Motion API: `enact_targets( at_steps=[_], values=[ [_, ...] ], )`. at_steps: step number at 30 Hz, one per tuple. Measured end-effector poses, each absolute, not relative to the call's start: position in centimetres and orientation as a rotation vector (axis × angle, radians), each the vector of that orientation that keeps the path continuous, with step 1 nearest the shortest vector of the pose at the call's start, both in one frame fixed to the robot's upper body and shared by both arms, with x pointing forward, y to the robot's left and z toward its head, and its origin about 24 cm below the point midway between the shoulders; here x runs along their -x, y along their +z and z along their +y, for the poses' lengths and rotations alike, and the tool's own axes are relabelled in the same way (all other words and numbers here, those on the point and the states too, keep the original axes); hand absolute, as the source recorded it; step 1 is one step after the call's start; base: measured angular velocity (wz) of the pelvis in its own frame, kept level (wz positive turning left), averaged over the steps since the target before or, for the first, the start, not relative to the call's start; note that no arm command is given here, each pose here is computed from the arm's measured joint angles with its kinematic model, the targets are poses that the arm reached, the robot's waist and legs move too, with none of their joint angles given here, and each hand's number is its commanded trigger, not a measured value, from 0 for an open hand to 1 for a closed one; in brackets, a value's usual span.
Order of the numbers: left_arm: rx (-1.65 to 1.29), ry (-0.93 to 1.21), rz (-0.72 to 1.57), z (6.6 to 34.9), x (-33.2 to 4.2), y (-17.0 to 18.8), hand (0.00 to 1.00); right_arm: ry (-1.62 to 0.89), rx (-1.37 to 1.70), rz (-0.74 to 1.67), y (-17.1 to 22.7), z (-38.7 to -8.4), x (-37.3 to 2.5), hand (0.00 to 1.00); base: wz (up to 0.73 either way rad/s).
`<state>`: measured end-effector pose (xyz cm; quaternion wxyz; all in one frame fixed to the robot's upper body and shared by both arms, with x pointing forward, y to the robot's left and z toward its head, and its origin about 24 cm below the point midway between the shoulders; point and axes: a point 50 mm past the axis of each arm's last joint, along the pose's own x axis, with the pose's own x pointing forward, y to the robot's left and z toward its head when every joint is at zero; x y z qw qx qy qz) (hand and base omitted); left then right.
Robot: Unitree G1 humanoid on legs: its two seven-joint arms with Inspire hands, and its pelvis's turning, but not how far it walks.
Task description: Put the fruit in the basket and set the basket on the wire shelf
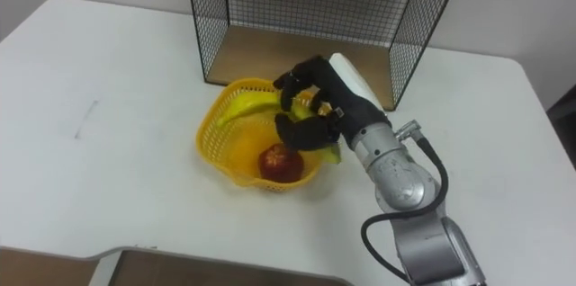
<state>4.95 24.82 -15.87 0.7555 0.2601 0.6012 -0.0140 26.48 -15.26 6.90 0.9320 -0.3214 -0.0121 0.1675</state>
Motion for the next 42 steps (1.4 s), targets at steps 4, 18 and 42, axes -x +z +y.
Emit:
enact_targets(
  at_steps=[4,18,42],
  values=[
    [-0.565,-0.040,1.310,24.7,-4.9,-15.9,0.00,0.342,0.667,-0.019,6.7,-15.2,-26.5,0.00,0.05],
    [-0.560,-0.043,1.298,24.6,-5.2,-15.8,0.00,0.357,0.646,0.023,5.9,-15.4,-26.5,0.00,0.02],
    [0.215,1.186,1.172,30.4,1.9,-14.0,0.00,-0.101,0.239,-0.081,9.4,-24.5,-25.3,0.00,0.00]
  ],
)
